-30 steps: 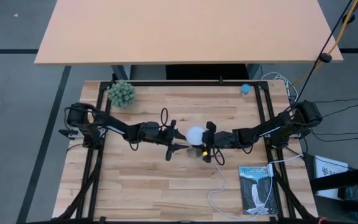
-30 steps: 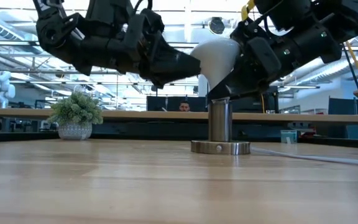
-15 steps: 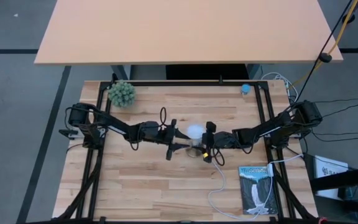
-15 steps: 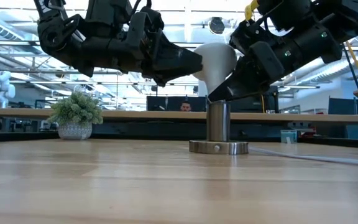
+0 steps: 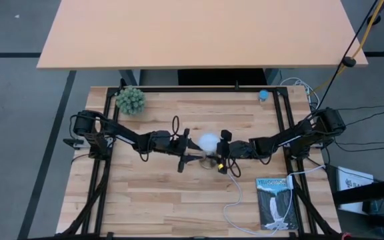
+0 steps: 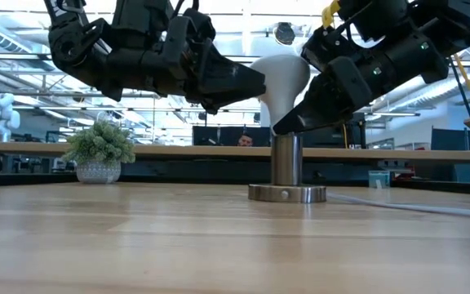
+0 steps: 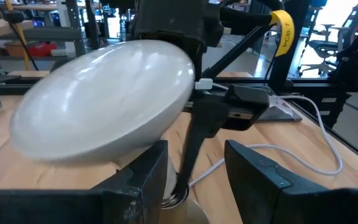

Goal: Screw lightbulb
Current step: Insert the light bulb into the lamp

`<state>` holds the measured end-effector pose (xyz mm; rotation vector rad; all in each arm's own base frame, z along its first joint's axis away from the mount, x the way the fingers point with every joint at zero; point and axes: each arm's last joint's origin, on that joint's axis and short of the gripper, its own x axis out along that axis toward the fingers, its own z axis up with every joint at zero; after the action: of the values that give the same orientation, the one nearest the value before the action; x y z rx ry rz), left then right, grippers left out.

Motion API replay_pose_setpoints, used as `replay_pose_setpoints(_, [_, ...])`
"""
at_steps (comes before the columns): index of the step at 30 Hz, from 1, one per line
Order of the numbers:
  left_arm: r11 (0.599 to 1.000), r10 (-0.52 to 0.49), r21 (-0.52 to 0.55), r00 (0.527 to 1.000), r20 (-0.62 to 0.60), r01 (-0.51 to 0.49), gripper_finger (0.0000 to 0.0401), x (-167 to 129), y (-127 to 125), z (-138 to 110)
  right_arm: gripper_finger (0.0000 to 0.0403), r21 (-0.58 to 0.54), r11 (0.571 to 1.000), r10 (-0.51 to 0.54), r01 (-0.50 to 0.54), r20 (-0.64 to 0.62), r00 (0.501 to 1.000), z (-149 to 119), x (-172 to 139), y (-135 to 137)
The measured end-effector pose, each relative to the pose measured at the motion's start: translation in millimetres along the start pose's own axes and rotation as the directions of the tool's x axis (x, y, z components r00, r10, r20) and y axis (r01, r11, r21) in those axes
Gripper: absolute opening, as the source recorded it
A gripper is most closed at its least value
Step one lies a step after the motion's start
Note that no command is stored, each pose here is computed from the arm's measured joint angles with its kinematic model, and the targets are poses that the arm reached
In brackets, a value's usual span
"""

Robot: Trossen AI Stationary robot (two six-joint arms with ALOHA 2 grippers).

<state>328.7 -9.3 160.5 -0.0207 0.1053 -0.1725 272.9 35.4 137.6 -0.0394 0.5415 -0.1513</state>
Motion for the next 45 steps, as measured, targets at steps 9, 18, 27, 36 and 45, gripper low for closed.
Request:
replay_pose_setpoints(9, [1.000, -0.003, -0.006, 1.000, -0.024, 0.003, 0.0165, 0, 0, -2, 0.0136, -0.009, 1.000, -0.001, 0.001, -0.021, 1.000, -2, 0, 0])
replay_pose_setpoints(18, [0.999, 0.046, -0.010, 0.998, -0.049, -0.046, 0.0165, -3, 17, -4, 0.0149, -0.015, 1.000, 0.008, -0.008, -0.036, 0.999, -3, 0, 0])
replay_pose_setpoints(27, [1.000, -0.011, -0.011, 1.000, -0.010, 0.011, 0.0165, -5, 22, -1, 0.0169, 0.015, 1.000, 0.006, -0.006, -0.045, 0.999, -4, 0, 0])
replay_pose_setpoints(36, [0.999, -0.045, -0.011, 0.999, 0.003, 0.045, 0.0165, -4, 20, 0, 0.0178, -0.005, 1.000, 0.008, -0.008, -0.045, 0.999, -4, 0, 0])
replay_pose_setpoints(45, [0.999, -0.047, -0.013, 0.999, -0.010, 0.047, 0.0165, -3, 20, 0, 0.0178, -0.035, 0.999, 0.000, -0.004, -0.102, 0.995, 5, 2, 2])
